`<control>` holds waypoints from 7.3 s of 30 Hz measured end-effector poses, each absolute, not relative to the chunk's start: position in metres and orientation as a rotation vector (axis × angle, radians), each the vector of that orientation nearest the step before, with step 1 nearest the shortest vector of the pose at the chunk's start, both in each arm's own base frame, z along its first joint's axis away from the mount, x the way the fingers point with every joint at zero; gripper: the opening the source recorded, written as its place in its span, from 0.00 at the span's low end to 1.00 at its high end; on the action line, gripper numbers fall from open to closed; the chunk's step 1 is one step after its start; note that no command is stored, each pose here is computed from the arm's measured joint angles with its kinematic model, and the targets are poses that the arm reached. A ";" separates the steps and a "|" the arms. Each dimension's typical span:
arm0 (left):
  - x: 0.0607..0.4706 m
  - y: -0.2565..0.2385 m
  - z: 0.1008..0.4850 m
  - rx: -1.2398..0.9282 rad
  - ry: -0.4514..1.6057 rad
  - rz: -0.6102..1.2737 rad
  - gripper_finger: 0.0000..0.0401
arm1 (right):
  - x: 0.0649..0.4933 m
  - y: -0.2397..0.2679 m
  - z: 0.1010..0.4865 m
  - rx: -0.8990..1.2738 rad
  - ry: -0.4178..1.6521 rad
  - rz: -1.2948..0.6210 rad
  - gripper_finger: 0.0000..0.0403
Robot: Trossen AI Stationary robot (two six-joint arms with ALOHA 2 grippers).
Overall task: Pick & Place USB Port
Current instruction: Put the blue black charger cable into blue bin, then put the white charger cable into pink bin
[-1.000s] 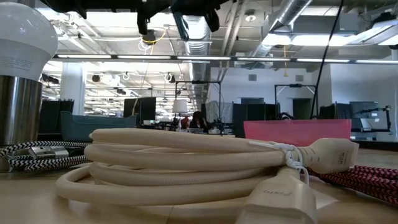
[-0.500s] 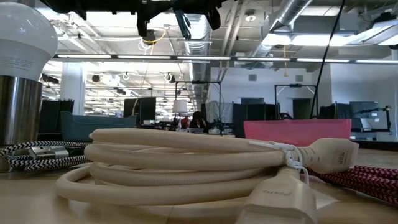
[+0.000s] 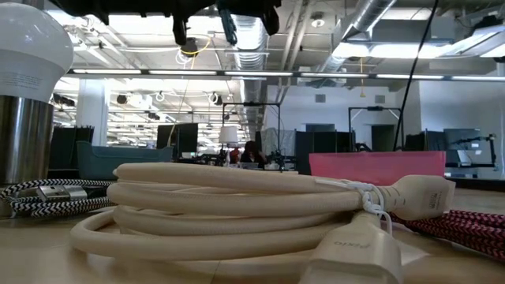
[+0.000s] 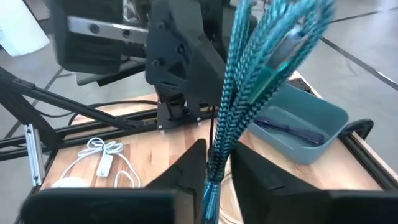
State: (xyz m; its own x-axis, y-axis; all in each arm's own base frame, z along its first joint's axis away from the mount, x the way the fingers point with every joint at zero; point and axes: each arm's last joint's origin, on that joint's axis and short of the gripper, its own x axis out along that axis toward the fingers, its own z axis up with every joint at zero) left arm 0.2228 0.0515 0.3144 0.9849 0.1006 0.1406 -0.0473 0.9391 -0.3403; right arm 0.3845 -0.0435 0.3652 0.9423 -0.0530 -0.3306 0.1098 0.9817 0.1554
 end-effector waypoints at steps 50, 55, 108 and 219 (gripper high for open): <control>0.122 0.118 0.255 -0.144 0.733 1.097 0.02 | 0.203 -0.056 0.351 0.264 0.627 -0.711 0.18; 0.131 0.129 0.240 -0.141 0.840 1.086 0.02 | 0.190 -0.048 0.347 0.291 0.586 -0.718 0.18; 0.140 0.114 0.263 -0.225 0.561 0.737 0.19 | 0.182 -0.040 0.357 0.256 0.537 -0.588 0.18; 0.156 0.035 0.333 -0.074 -0.070 0.178 0.13 | 0.199 0.246 0.172 0.677 1.664 -0.987 0.37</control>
